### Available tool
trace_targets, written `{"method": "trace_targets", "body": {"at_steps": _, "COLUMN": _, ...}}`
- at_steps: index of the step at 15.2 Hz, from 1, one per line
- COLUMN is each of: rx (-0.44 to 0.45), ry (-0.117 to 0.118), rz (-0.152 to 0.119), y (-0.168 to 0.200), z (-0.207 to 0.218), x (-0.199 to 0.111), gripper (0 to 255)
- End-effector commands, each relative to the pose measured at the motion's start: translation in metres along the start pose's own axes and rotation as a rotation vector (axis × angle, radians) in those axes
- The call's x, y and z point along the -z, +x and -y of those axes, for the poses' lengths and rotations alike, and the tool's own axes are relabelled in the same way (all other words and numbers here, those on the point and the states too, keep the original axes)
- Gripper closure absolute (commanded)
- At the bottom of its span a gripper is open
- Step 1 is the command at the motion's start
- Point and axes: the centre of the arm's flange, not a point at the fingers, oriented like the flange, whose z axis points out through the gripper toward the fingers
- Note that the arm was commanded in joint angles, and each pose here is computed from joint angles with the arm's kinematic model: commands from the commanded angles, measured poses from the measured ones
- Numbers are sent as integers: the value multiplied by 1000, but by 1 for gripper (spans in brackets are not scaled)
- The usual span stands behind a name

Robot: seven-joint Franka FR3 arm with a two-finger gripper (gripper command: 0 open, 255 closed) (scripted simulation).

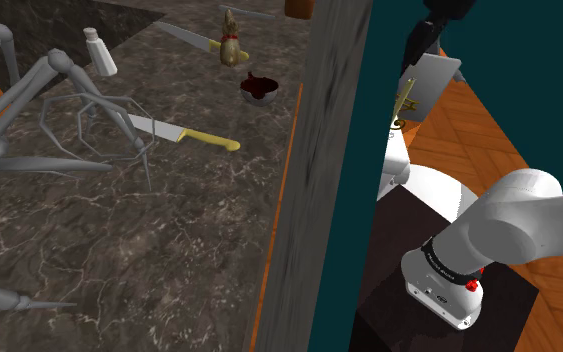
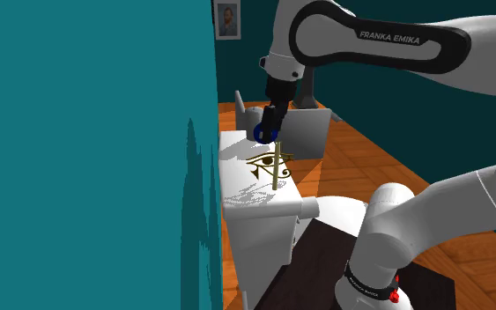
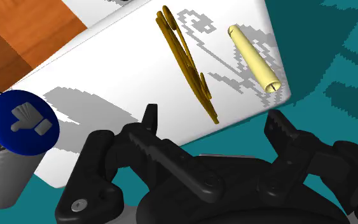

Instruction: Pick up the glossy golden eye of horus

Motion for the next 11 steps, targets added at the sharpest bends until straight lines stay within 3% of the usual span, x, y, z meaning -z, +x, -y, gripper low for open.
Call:
{"method": "trace_targets", "body": {"at_steps": 1, "rx": 0, "ry": 0, "rz": 0, "y": 0, "z": 0, "x": 0, "gripper": 0}}
{"method": "trace_targets", "body": {"at_steps": 5, "rx": 477, "ry": 90, "rz": -17, "y": -10, "z": -31, "x": -50, "gripper": 0}}
{"method": "trace_targets", "body": {"at_steps": 6, "rx": 526, "ry": 99, "rz": -19, "y": -10, "z": -34, "x": -55, "gripper": 0}}
{"method": "trace_targets", "body": {"at_steps": 11, "rx": 526, "ry": 99, "rz": -19, "y": -14, "z": -34, "x": -81, "gripper": 0}}
